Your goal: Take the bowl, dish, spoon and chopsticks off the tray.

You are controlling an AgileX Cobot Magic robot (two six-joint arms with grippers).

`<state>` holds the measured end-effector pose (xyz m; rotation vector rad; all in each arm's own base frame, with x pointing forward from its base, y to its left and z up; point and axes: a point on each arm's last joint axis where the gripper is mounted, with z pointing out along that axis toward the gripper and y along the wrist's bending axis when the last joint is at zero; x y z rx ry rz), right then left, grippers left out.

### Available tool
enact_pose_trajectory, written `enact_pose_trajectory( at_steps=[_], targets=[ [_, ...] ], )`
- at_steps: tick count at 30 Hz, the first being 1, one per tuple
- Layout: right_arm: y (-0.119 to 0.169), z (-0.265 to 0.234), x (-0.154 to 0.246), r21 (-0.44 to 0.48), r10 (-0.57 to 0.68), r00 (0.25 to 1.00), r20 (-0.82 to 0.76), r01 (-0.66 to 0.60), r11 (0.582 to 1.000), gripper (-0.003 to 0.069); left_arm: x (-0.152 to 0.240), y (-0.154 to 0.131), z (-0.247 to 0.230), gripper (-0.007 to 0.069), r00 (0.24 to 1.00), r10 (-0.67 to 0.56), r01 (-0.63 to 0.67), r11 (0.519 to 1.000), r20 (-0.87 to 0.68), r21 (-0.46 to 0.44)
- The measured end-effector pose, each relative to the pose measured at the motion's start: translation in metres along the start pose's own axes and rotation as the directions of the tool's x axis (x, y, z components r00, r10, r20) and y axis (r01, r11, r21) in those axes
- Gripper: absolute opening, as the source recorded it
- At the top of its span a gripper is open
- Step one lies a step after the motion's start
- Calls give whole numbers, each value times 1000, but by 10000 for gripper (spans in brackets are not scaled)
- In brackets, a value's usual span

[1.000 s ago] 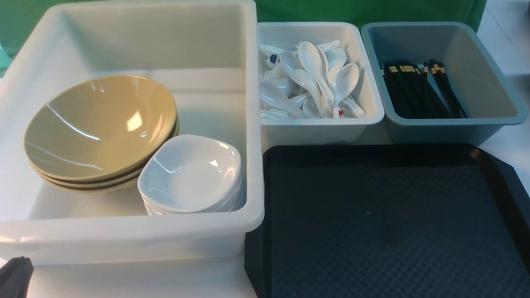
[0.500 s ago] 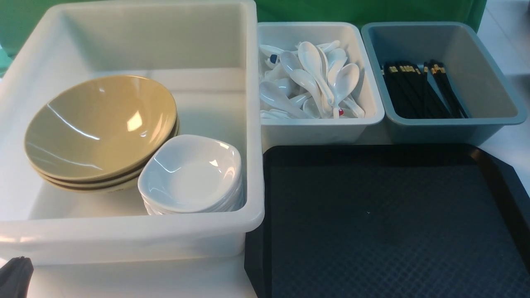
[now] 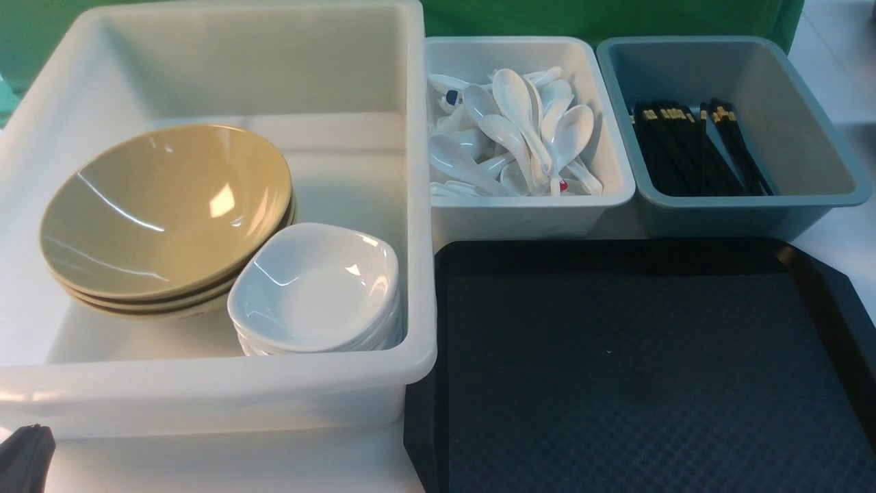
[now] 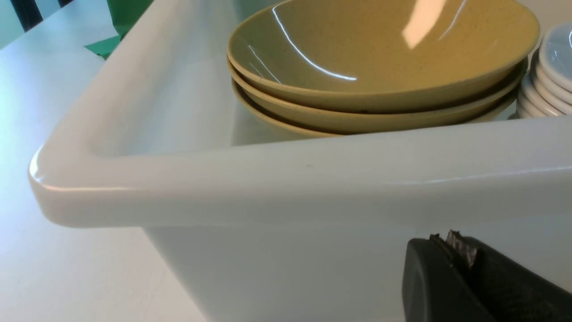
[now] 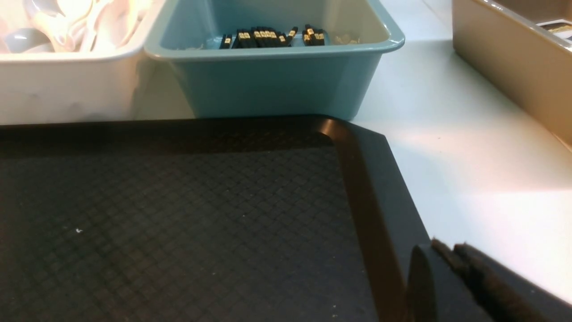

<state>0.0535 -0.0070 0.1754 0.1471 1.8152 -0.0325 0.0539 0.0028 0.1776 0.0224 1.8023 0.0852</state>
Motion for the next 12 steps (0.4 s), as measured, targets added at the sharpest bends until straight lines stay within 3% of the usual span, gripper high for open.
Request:
enact_pose_trajectory(
  at_steps=[12],
  targets=[
    [0,0,0,0,0,1000,0,0,1000,90,0,0,0,-11,1000,0,0,1000,0,0]
  ],
)
